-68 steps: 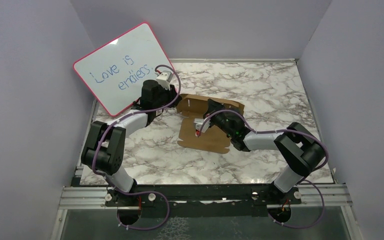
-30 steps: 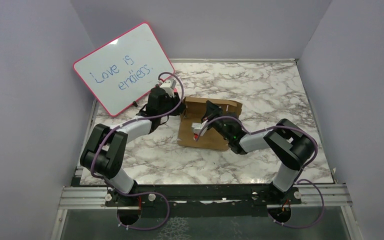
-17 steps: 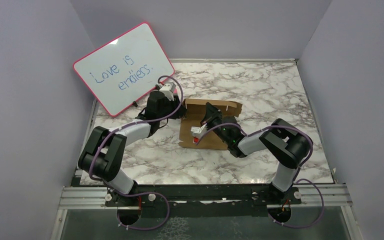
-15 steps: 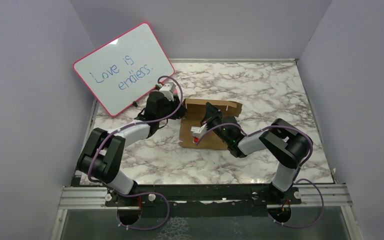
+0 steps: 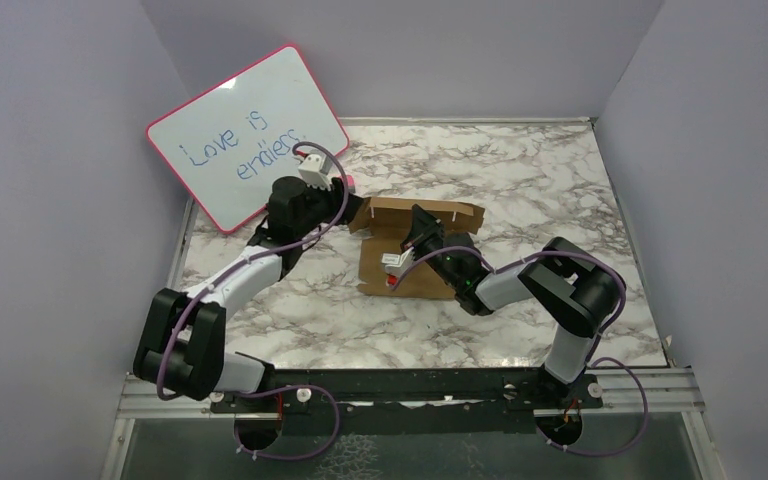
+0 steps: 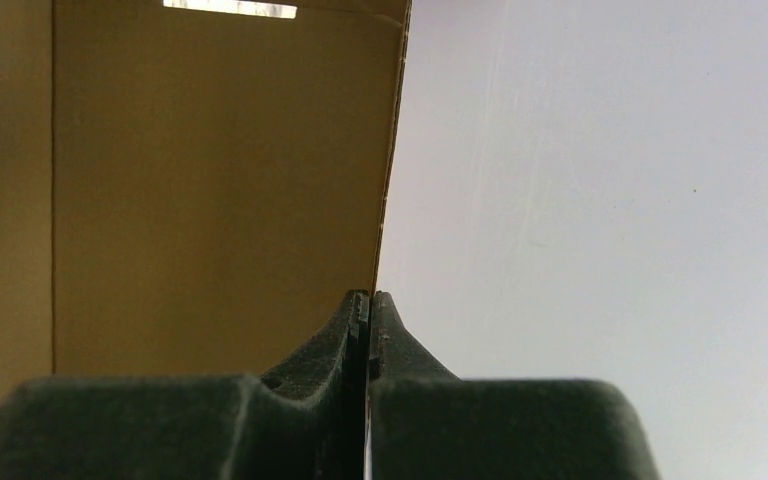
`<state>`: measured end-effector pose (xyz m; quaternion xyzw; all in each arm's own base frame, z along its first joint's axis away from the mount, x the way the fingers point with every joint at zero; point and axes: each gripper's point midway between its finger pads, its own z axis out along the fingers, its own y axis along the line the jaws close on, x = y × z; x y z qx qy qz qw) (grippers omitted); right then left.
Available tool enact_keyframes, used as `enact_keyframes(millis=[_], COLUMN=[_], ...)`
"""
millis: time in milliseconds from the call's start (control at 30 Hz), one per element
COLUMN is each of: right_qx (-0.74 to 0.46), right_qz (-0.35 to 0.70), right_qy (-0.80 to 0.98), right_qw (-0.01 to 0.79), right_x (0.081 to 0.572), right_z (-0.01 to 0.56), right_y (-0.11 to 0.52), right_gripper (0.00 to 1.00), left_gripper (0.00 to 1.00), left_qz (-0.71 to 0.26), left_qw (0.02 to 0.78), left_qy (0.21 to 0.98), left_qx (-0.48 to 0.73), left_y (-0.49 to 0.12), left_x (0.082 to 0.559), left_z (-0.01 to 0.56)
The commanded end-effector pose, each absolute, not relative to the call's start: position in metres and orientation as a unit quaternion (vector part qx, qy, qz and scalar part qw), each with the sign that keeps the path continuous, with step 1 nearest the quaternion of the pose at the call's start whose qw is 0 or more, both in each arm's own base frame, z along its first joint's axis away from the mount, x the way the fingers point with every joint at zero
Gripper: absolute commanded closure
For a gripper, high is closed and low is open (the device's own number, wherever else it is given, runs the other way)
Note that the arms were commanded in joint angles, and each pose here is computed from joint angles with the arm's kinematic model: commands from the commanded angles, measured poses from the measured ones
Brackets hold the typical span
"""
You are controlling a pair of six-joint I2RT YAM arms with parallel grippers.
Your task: Fold the paper box
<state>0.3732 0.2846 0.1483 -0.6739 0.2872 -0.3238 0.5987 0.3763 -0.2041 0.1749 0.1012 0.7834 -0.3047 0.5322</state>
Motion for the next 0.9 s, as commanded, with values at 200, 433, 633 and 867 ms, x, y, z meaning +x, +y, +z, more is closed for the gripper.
enact_keyframes(millis=[200, 433, 633, 867], right_qx=[-0.682, -0.682, -0.680, -0.678], right_qz=[-0.317, -0.316, -0.314, -0.314], right_qy=[0.285, 0.286, 0.286, 0.285], right_qw=[0.594, 0.594, 0.598, 0.600], right_x=[0.367, 0.367, 0.368, 0.370], right_z=[0.140, 0.140, 0.143, 0.145], right_y=[0.286, 0.287, 0.289, 0.291], right_gripper=[0.95, 0.95, 0.95, 0.95], left_gripper=[0.58, 0.59, 0.59, 0.60], left_qz=[-0.233, -0.263, -0.298, -0.332], left_qw=[0.605, 0.543, 0.514, 0.498], left_qy=[0.760, 0.795, 0.799, 0.786], left_qx=[0.035, 0.061, 0.094, 0.154], left_y=[-0.119, -0.132, -0.152, -0.181], left_x=[0.412, 0.429, 0.423, 0.412], left_z=[0.186, 0.136, 0.121, 0.120])
